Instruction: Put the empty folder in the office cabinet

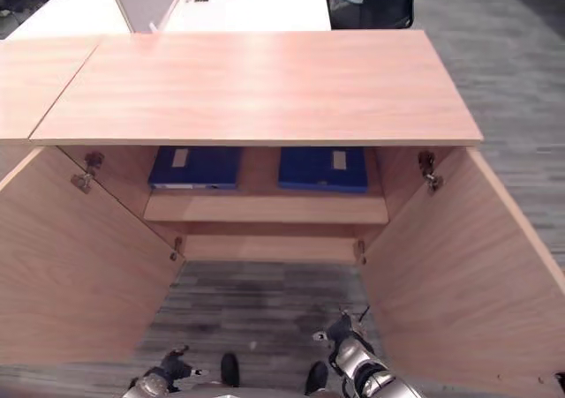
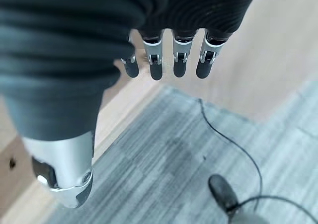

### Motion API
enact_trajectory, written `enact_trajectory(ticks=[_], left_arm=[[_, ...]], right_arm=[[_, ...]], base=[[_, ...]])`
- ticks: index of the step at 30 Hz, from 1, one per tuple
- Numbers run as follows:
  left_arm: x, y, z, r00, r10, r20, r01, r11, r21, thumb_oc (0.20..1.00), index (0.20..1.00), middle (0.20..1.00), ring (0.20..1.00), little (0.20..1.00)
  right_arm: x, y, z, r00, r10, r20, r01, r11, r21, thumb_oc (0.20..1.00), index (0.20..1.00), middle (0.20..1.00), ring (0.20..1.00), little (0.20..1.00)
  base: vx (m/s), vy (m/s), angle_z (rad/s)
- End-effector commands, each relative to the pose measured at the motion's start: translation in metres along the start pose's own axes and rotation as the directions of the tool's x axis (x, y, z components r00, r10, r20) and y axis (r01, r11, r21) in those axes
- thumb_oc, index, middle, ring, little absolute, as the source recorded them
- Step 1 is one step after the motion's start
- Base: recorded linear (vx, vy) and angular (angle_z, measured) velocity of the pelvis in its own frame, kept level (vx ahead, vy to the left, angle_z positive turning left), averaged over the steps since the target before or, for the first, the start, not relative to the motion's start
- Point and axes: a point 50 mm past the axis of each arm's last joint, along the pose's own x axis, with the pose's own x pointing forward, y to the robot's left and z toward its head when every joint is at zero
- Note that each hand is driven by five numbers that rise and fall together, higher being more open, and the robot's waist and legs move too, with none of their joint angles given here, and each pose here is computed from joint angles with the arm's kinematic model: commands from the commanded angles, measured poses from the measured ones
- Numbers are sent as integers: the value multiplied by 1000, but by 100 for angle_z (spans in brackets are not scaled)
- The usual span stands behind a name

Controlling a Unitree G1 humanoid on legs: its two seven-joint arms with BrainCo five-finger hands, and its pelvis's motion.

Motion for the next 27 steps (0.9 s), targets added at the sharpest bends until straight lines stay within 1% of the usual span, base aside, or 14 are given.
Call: enact_trajectory(ticks=[1, 2, 3, 5, 7, 8, 9, 11, 16, 18, 22, 24, 25, 27], left_arm=[[3, -4, 14, 999, -33, 42, 23, 973, 230, 1000, 1000, 1000, 1000, 1000], [3, -4, 14, 999, -33, 42, 23, 973, 230, 1000, 1000, 1000, 1000, 1000], [4, -3, 19, 998, -31, 63, 16, 973, 232, 1000, 1000, 1000, 1000, 1000], [3, -5, 17, 998, -40, 51, 28, 976, 217, 1000, 1000, 1000, 1000, 1000], [1, -8, 4, 999, -41, -3, 41, 985, 165, 1000, 1000, 1000, 1000, 1000], [0, -10, -6, 998, -39, -53, 45, 993, 110, 1000, 1000, 1000, 1000, 1000], [-2, -10, -15, 994, -35, -102, 39, 999, 36, 1000, 1000, 1000, 1000, 1000], [-2, -4, -23, 989, -5, -147, 0, 1000, -28, 1000, 1000, 1000, 1000, 1000], [-1, 3, -27, 984, 12, -179, -6, 999, 33, 1000, 1000, 1000, 1000, 1000], [-1, 8, -29, 981, 9, -194, 4, 998, 64, 1000, 1000, 1000, 1000, 1000], [0, 11, -29, 979, -10, -201, 32, 993, 110, 1000, 1000, 1000, 1000, 1000], [0, 8, -30, 978, -31, -205, 58, 990, 125, 1000, 1000, 1000, 1000, 1000], [-1, 7, -31, 977, -49, -206, 80, 986, 147, 1000, 1000, 1000, 1000, 1000], [-1, 6, -31, 977, -56, -207, 90, 983, 160, 1000, 1000, 1000, 1000, 1000]], right_arm=[[-2, 6, -23, 986, 62, -153, -37, 986, 164, 1000, 1000, 1000, 1000, 1000], [-2, 6, -23, 986, 62, -153, -37, 986, 164, 1000, 1000, 1000, 1000, 1000], [-6, 5, -44, 972, 58, -228, -11, 980, 200, 1000, 1000, 1000, 1000, 1000], [-9, 6, -56, 960, 65, -271, 4, 969, 245, 1000, 1000, 1000, 1000, 1000], [-9, 7, -56, 963, 70, -259, 3, 963, 270, 1000, 1000, 1000, 1000, 1000], [-8, 7, -54, 967, 77, -243, -4, 958, 286, 1000, 1000, 1000, 1000, 1000], [-8, 7, -50, 972, 81, -222, -12, 956, 293, 1000, 1000, 1000, 1000, 1000], [-7, 7, -47, 975, 93, -199, -33, 957, 288, 1000, 1000, 1000, 1000, 1000], [-5, -2, -47, 978, 73, -196, -15, 959, 282, 1000, 1000, 1000, 1000, 1000], [-5, -8, -58, 971, 66, -231, 15, 943, 331, 1000, 1000, 1000, 1000, 1000], [-10, -2, -71, 957, 102, -272, 11, 923, 384, 1000, 1000, 1000, 1000, 1000], [-14, 1, -81, 944, 118, -309, 31, 898, 439, 1000, 1000, 1000, 1000, 1000], [-19, 6, -92, 926, 138, -351, 58, 868, 493, 1000, 1000, 1000, 1000, 1000], [-22, 9, -99, 913, 151, -380, 79, 847, 526, 1000, 1000, 1000, 1000, 1000]], base=[[48, -36, 23], [30, -56, 32], [-20, -57, 25], [-73, -64, 23], [-86, -24, 13], [-78, 8, -15], [-170, 23, -29], [-133, 55, -53], [-24, 116, -43], [-57, 219, -13], [-103, 123, -29], [-167, 138, -38], [-161, 122, -28], [-136, 102, -25]])
